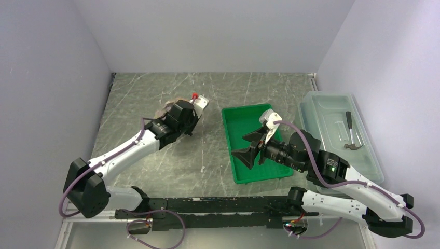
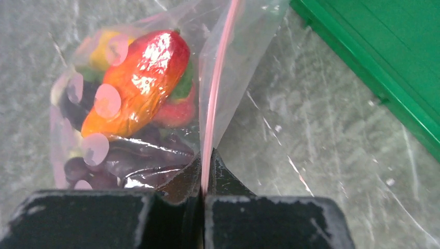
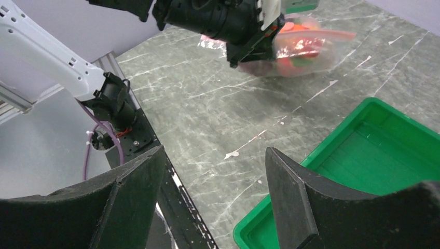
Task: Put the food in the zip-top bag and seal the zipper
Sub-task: Place the zipper food storage bag at the center of the board, then reset both arms
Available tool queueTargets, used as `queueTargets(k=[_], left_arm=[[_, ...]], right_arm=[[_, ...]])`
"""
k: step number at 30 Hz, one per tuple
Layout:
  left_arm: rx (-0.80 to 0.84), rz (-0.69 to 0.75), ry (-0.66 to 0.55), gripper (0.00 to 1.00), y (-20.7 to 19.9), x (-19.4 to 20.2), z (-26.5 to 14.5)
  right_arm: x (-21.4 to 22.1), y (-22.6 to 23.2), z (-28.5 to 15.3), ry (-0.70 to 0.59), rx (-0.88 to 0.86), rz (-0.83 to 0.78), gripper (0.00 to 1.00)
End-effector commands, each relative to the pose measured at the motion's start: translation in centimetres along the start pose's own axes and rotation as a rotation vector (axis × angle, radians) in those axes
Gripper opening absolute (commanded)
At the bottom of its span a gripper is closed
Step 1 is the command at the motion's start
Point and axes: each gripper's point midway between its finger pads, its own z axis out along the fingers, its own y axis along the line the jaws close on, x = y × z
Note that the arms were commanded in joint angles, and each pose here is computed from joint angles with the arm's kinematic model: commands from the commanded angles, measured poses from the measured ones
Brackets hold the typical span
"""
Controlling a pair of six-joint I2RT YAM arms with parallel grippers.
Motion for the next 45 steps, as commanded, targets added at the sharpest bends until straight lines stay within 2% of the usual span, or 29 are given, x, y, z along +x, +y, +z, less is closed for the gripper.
queueTargets(k=[1, 12, 14, 17, 18, 20, 21, 30, 39, 45], left_arm=[[0.083, -0.115, -0.033, 0.08, -2.4, 0.0, -2.5], [0.196, -0.234, -0.087, 0.33, -4.8, 1.9, -6.2], [0.211, -0.250, -0.084, 0.46, -5.1, 2.1, -6.6], [0.260, -0.260, -0.072, 0.54, -6.0, 2.3, -7.1], [0.268, -0.263, -0.067, 0.60, -6.1, 2.4, -7.2], [0.282, -0.266, -0.067, 0.94, -6.3, 2.4, -7.5], [0.289, -0.269, -0.072, 0.99, -6.4, 2.2, -7.8], [0.302, -0.272, -0.172, 1.00, -5.2, -0.2, -11.6], [0.287, -0.238, -0.191, 1.00, -4.0, -0.7, -13.8], [0.153, -0.289, -0.170, 1.00, -1.5, -0.9, -14.3]], right_arm=[[-0.5, -0.3, -0.3, -0.026, 0.020, 0.021, 0.75], [1.0, -0.6, 0.5, -0.011, 0.039, 0.074, 0.76], [1.2, -0.7, 0.8, -0.001, 0.046, 0.081, 0.76], [1.6, -0.9, 1.4, 0.015, 0.060, 0.090, 0.77], [1.8, -1.0, 1.5, 0.020, 0.066, 0.093, 0.77], [1.9, -1.1, 1.8, 0.025, 0.076, 0.096, 0.78], [1.9, -1.2, 1.9, 0.026, 0.080, 0.097, 0.78], [1.6, -2.1, 2.2, 0.007, 0.130, 0.117, 0.80], [2.4, -3.2, 3.2, 0.024, 0.185, 0.136, 0.82], [3.3, -5.3, 4.0, 0.057, 0.251, 0.170, 0.83]])
